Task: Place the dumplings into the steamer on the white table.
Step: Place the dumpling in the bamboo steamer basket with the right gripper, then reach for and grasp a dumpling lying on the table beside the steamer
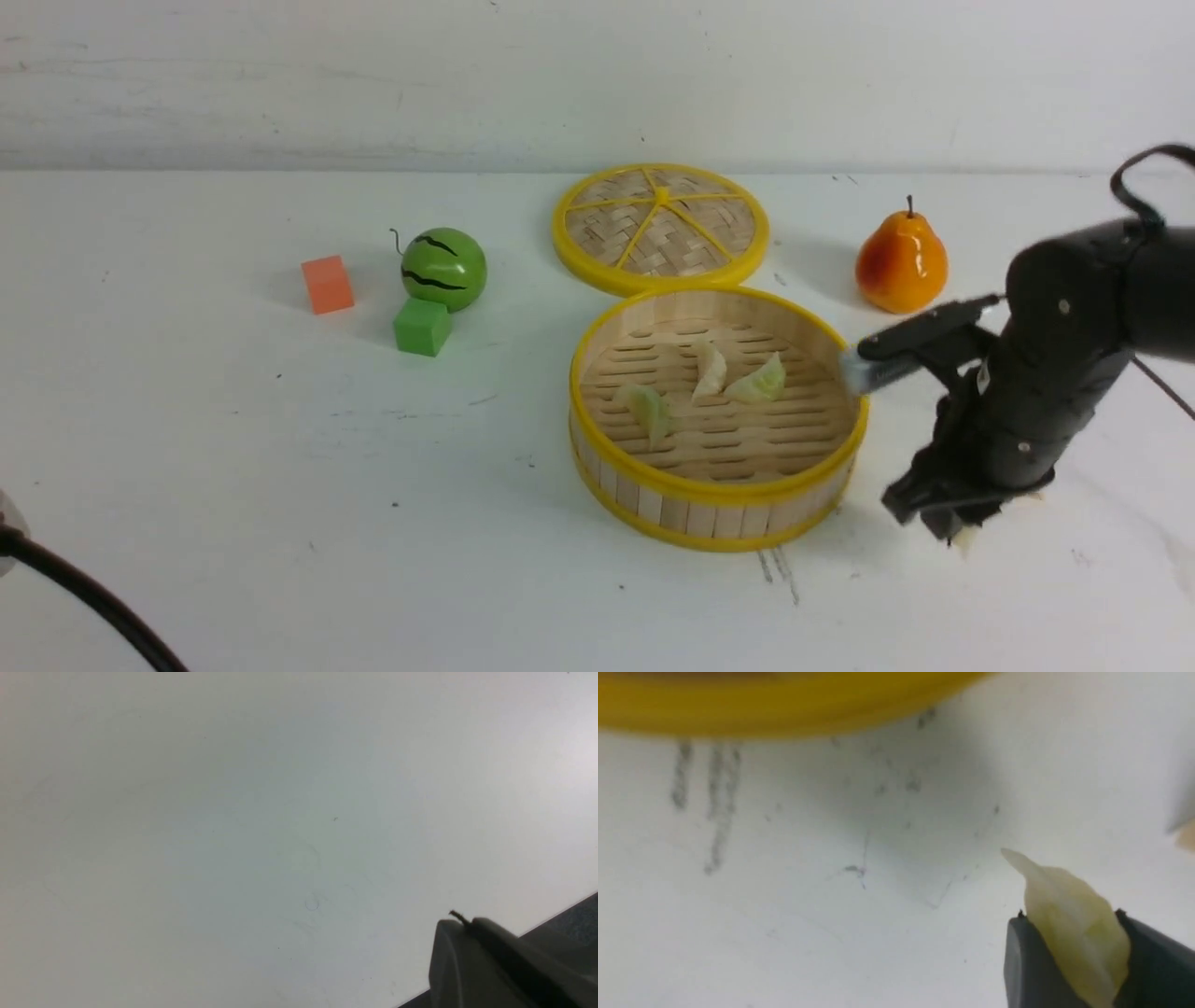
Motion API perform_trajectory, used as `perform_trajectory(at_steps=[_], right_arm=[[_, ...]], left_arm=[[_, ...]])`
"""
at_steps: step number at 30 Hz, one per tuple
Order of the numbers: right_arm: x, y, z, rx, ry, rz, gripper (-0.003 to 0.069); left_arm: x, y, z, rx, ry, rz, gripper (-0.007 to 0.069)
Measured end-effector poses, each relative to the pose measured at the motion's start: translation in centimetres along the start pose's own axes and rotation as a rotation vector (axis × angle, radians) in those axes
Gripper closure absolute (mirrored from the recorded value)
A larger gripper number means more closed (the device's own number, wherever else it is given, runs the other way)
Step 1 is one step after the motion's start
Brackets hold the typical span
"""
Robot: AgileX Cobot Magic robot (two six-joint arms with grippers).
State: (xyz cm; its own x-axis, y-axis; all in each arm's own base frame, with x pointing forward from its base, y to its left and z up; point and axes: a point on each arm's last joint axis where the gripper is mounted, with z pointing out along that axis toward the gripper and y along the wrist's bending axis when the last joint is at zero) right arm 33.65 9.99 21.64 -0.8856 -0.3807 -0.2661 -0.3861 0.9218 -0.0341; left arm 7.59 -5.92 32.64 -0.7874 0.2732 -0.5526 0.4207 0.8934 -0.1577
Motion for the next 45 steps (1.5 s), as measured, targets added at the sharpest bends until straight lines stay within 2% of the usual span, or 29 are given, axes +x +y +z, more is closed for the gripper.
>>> perform_trajectory(at_steps=[4,5,8,13,19,21,24,28,33,36,39,41,45], right_arm=[[-2.5,2.0,-3.5,-0.034,-0.103,-0.021,0.0447],[-3.7,3.7,-4.8,-0.059,-0.164,-0.051,0.0447],[-5.6,6.1,-5.7,-0.098,-0.253,-0.085,0.0447],[-7.4,8.4,-2.7,-0.126,-0.245,-0.050,0.0447],[-7.5,8.7,2.7,-0.117,-0.131,0.027,0.0438],[-7.4,8.7,3.7,-0.115,-0.106,0.039,0.0401],[-7.4,8.8,3.9,-0.118,-0.100,0.045,0.0306],[-7.5,8.7,2.1,-0.118,-0.118,0.039,0.0229],[-6.8,7.2,-3.5,-0.060,-0.163,-0.037,0.0208],[-5.7,3.4,-7.2,0.019,-0.160,-0.008,0.0208],[-4.7,-0.9,-7.9,0.060,-0.106,0.029,0.0208],[-4.2,-2.7,-7.6,0.064,-0.069,0.036,0.0208],[-3.4,-6.2,-5.5,0.000,0.019,0.020,0.0208]], left_arm=[[-0.2,0.0,0.0,0.005,-0.019,0.001,0.0615],[-0.3,-0.1,0.0,0.009,-0.031,0.001,0.0615],[-0.4,-0.1,0.0,0.011,-0.043,0.001,0.0611],[-0.4,-0.1,0.0,0.011,-0.043,0.001,0.0608],[-0.3,-0.1,0.0,0.007,-0.028,0.001,0.0606],[-0.2,-0.1,0.0,0.007,-0.024,0.001,0.0605],[-0.2,-0.1,0.0,0.006,-0.022,0.007,0.0603],[-0.2,0.0,0.0,0.005,-0.020,0.017,0.0601],[-0.2,0.0,0.0,0.005,-0.020,0.019,0.0601],[-0.2,0.0,0.0,0.004,-0.017,0.019,0.0600],[-0.1,0.0,0.0,0.004,-0.016,0.024,0.0597],[-0.1,0.0,0.0,0.004,-0.016,0.028,0.0597],[-0.2,0.0,0.0,0.005,-0.019,0.057,0.0594]])
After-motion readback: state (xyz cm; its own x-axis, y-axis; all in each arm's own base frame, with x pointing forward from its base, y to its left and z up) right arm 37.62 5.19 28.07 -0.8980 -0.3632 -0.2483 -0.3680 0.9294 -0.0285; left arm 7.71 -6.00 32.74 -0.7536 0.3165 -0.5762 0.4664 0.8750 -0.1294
